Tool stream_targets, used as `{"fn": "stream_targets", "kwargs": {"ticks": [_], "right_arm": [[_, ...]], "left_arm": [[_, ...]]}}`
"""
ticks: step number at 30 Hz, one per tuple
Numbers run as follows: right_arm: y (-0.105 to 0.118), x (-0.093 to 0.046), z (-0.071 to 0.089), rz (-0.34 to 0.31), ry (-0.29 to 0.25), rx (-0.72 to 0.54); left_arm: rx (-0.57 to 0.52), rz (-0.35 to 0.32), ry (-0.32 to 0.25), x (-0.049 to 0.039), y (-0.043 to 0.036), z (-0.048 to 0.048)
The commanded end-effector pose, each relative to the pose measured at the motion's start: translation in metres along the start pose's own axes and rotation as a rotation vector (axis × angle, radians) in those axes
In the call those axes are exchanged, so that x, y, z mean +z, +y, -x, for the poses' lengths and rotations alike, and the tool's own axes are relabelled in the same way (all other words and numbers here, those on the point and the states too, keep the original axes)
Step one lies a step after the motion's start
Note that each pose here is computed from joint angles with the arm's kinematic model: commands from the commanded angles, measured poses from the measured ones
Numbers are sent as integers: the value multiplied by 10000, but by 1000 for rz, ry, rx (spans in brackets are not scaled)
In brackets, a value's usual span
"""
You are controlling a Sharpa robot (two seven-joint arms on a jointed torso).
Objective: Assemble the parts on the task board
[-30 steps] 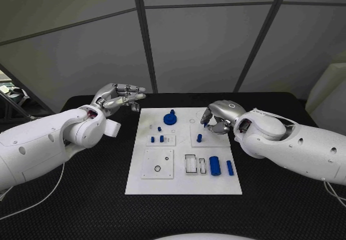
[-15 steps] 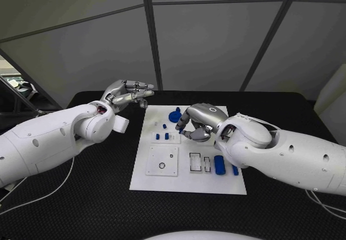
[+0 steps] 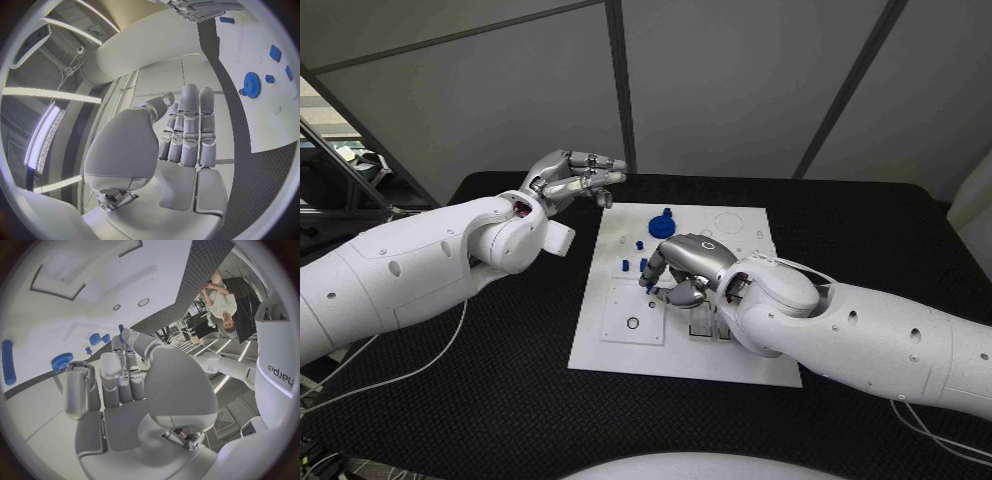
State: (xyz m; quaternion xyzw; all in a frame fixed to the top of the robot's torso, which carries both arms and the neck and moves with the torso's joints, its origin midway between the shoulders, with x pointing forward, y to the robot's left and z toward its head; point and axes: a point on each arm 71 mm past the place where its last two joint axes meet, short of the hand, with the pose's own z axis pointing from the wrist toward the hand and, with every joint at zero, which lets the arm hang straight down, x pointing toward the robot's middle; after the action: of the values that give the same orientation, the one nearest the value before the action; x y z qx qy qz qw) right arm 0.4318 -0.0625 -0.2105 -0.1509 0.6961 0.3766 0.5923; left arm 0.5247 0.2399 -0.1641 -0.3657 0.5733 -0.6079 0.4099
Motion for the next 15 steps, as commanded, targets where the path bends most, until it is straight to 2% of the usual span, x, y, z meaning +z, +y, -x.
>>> {"fn": "stream_targets", "kwargs": {"ticks": [1, 15], "right_arm": [[7, 9, -39, 13, 31, -10], [-19, 6, -130, 2, 77, -19]], "left_arm": [[-14, -6, 6, 11, -16, -25], [-15, -4, 9, 16, -12, -28]]}}
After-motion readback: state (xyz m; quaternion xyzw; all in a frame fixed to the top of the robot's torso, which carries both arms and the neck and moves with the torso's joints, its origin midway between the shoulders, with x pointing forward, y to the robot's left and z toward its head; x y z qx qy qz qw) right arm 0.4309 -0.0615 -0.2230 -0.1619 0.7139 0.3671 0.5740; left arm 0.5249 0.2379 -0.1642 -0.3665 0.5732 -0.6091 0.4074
